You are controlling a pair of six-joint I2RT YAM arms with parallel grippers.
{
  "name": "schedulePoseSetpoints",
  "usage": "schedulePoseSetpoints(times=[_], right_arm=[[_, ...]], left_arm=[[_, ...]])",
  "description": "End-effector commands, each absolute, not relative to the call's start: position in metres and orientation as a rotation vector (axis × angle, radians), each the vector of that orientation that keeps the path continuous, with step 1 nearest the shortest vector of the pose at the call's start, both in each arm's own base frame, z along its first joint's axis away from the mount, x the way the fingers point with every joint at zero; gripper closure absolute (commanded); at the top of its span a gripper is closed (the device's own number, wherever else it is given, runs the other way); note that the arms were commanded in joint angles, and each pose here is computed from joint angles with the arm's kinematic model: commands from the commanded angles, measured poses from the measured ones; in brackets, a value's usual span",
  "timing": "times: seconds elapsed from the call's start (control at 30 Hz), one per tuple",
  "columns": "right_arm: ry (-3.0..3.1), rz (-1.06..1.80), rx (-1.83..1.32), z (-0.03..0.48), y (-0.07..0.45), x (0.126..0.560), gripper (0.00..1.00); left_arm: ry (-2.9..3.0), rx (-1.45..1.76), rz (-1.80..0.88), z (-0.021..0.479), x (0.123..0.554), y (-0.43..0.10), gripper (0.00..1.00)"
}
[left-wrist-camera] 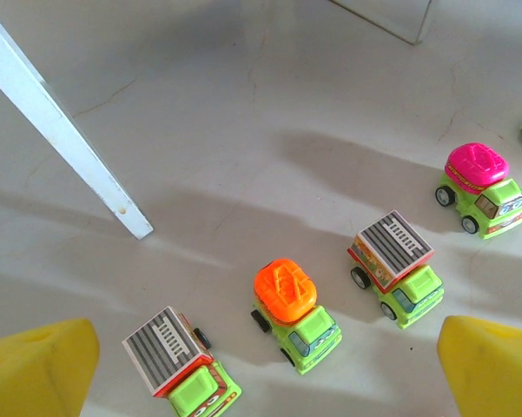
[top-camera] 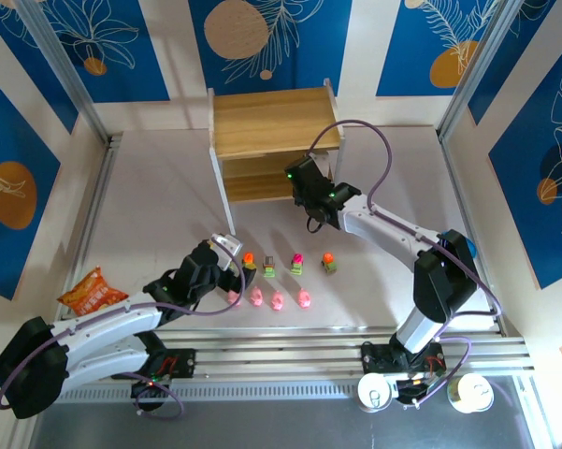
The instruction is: Place and organize the plastic toys onto the shelf
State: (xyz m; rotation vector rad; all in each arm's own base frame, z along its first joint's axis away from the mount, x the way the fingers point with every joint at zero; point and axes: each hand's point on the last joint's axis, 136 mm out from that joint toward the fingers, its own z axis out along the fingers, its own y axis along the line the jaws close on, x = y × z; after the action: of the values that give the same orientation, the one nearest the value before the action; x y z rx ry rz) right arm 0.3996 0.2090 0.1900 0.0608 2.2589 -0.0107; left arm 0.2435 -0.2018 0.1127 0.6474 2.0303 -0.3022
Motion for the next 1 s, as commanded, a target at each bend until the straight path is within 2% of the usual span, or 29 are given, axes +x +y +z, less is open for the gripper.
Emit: schedulePoseSetpoints(times=[0.0,0.47,0.97], right_arm=[[2.245,-0.002,0.104,0.192,0.208,0.409,0.73],[2.2,0.008,0.158,0.176,0.198,0.417,0.72],[2.216,0.034,0.128,0.174,0.2,0.412,0.55]], left_arm=[[1.981,0.654,-0.331,0.13,0.247,-0.212,0.0],[1.981,0.659,-0.339,0.13,0.247,-0.214,0.0],[1.98,0.662,-0.339,0.13,0.247,-0.214,0.0]])
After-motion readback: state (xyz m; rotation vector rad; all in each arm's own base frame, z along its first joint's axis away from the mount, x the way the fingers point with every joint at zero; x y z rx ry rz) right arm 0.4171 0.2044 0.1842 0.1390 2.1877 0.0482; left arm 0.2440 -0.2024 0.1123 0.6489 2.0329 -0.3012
